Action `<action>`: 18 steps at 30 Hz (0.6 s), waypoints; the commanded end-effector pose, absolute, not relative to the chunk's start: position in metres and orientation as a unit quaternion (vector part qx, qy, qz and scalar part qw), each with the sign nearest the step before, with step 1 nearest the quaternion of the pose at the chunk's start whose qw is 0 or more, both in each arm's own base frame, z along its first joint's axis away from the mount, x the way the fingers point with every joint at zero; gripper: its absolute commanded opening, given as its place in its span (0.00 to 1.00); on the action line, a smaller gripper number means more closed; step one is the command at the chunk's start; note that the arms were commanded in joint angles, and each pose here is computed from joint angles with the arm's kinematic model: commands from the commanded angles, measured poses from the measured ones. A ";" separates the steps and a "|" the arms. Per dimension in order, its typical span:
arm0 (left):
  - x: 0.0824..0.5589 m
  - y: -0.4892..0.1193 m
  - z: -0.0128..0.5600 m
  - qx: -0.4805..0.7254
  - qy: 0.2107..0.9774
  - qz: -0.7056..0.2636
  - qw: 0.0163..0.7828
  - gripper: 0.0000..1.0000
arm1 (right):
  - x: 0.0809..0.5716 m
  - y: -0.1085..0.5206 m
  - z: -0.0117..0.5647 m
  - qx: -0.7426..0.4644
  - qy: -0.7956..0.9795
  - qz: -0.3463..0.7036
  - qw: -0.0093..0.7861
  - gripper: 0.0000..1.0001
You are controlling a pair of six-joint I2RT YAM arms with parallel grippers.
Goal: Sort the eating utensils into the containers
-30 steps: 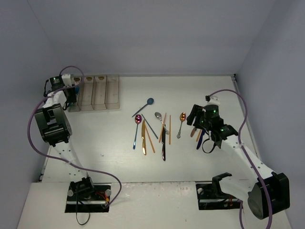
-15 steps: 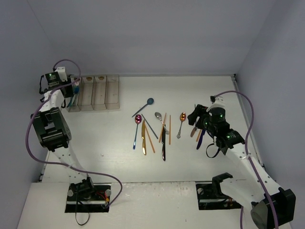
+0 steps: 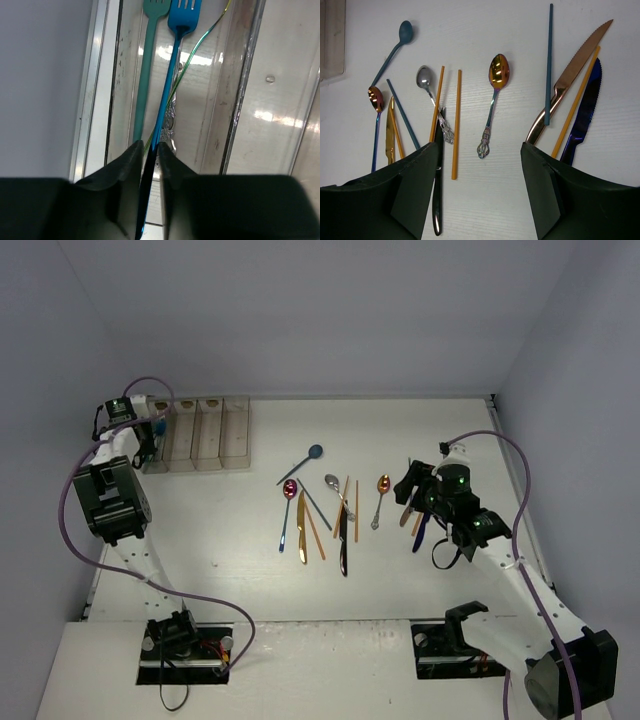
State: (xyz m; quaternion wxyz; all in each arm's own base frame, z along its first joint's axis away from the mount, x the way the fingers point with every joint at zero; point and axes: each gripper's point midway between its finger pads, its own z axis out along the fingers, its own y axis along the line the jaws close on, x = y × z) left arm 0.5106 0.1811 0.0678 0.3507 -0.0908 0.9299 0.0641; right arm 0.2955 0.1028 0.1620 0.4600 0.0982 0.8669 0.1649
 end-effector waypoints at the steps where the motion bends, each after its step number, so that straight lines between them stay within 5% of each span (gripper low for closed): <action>1: 0.534 0.189 0.116 -0.089 0.906 0.077 0.407 0.12 | 0.303 0.102 0.167 0.105 0.859 0.165 0.473 0.64; 13: 0.554 0.186 0.122 -0.079 0.894 0.067 0.435 0.03 | 0.305 0.102 0.160 0.106 0.865 0.160 0.463 0.64; 18: 0.552 0.185 0.114 -0.082 0.898 0.066 0.427 0.29 | 0.306 0.103 0.159 0.106 0.866 0.161 0.461 0.64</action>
